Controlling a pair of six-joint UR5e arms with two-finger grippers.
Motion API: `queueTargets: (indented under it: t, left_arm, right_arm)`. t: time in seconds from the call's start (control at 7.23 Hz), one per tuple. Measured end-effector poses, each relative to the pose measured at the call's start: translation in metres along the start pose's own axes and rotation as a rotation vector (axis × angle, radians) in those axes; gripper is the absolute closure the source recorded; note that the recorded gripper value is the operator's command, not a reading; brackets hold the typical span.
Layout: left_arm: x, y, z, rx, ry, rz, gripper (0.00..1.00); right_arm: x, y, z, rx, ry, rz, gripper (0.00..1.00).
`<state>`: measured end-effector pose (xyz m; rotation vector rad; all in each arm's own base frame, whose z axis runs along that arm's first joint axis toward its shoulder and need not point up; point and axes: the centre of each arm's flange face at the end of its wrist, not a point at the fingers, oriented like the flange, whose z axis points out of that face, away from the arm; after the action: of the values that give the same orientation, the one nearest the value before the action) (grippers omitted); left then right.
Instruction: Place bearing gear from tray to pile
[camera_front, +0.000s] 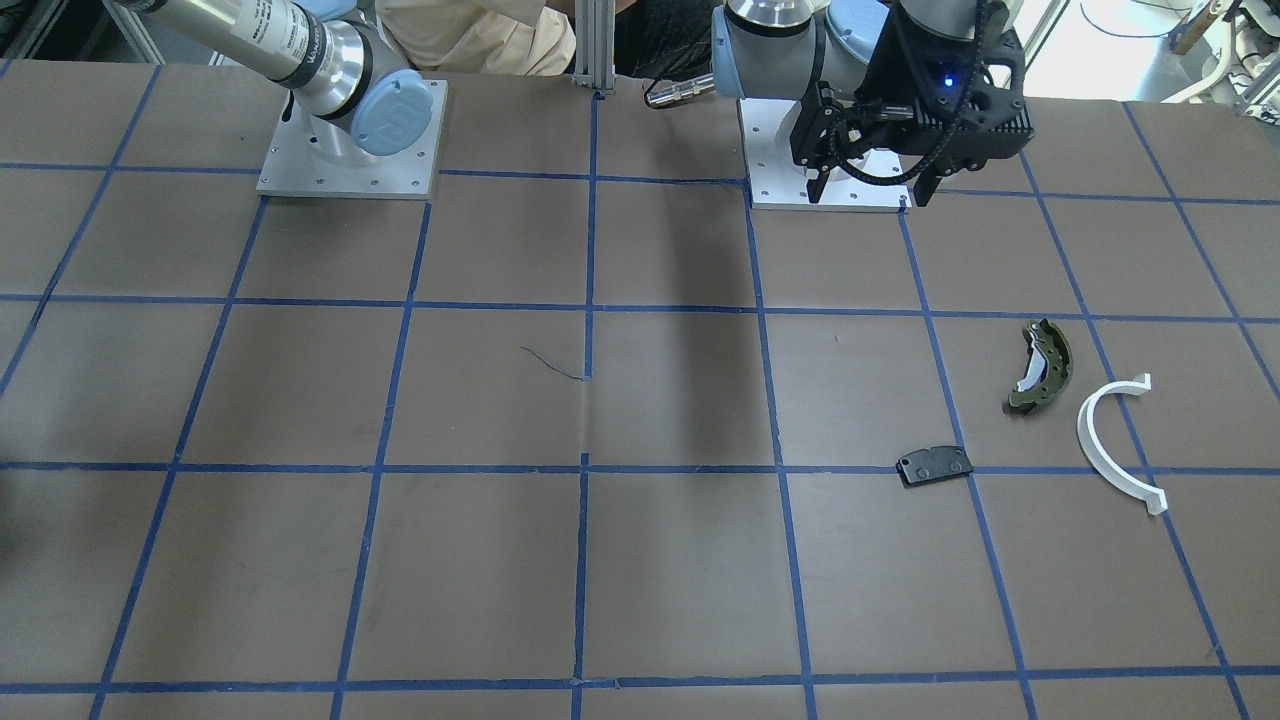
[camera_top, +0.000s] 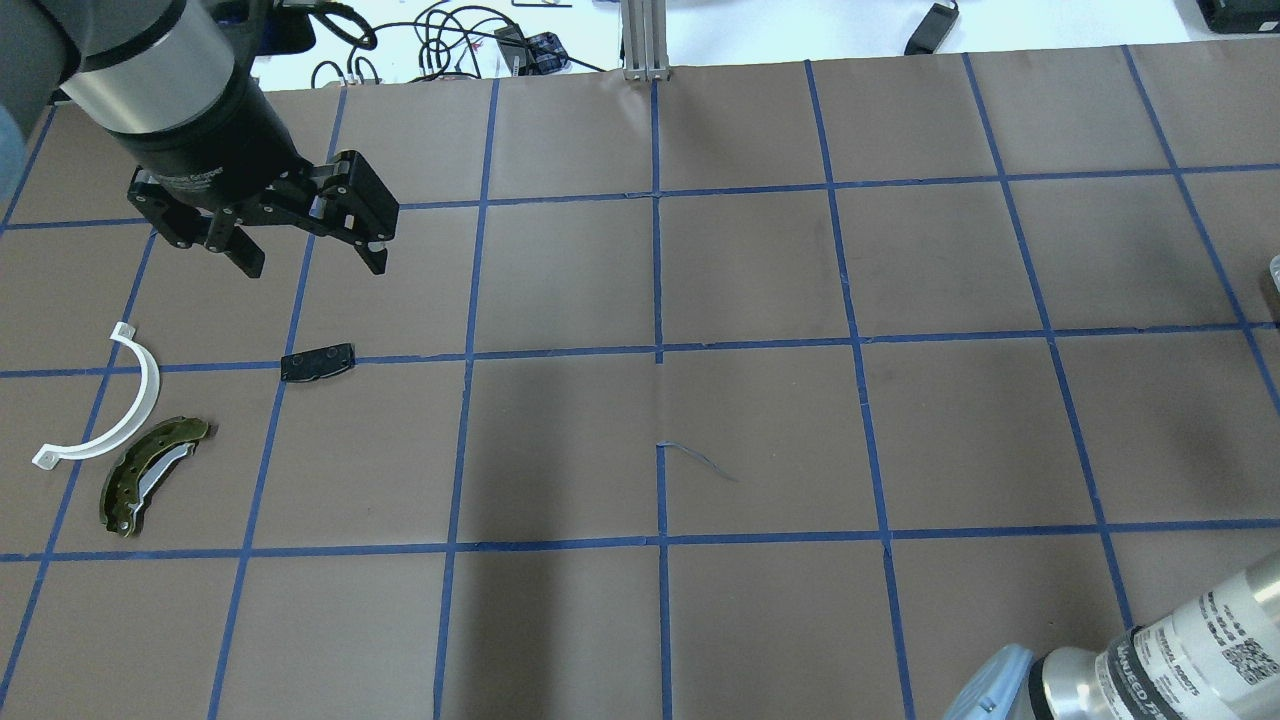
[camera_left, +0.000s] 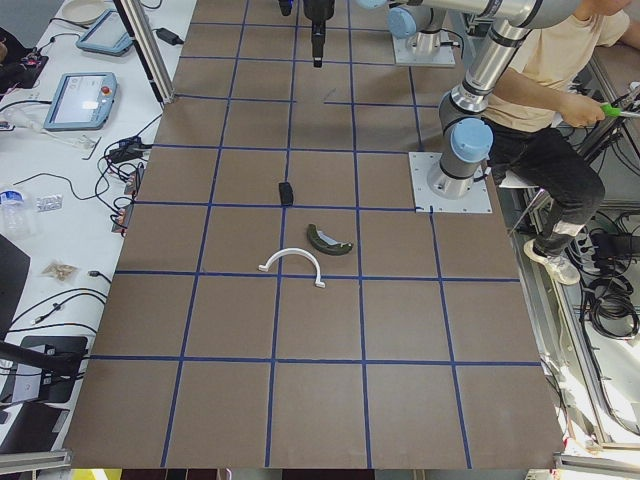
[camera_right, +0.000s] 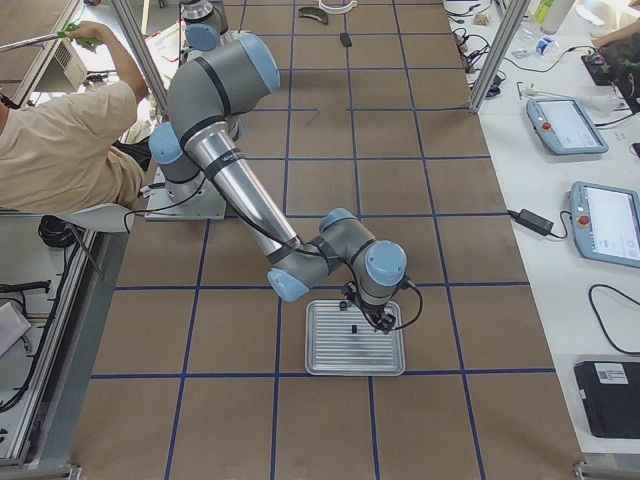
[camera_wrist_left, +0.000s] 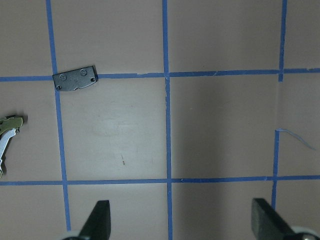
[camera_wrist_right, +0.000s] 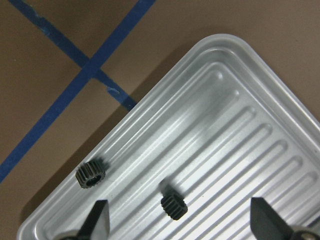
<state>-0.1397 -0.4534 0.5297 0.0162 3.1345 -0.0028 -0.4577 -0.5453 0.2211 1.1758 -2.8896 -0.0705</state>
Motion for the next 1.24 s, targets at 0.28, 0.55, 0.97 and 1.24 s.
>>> queueTargets:
  t: [0.28, 0.55, 0.97, 1.24]
  left_arm:
    - [-0.002, -0.001, 0.001, 0.0, 0.005, -0.004, 0.0]
    - [-0.003, -0.001, 0.0, 0.004, 0.005, -0.005, 0.0]
    - [-0.003, -0.003, 0.001, 0.001, 0.008, -0.006, 0.0]
    - [-0.003, -0.002, 0.0, 0.003, 0.008, -0.006, 0.0]
  right_arm:
    - [0.0, 0.004, 0.016, -0.011, -0.024, -0.002, 0.07]
    - [0.0, 0.009, 0.024, -0.059, -0.04, -0.002, 0.09]
    - [0.002, 0.011, 0.035, -0.075, -0.046, 0.005, 0.32]
    - [0.004, 0.011, 0.04, -0.077, -0.044, 0.011, 0.58]
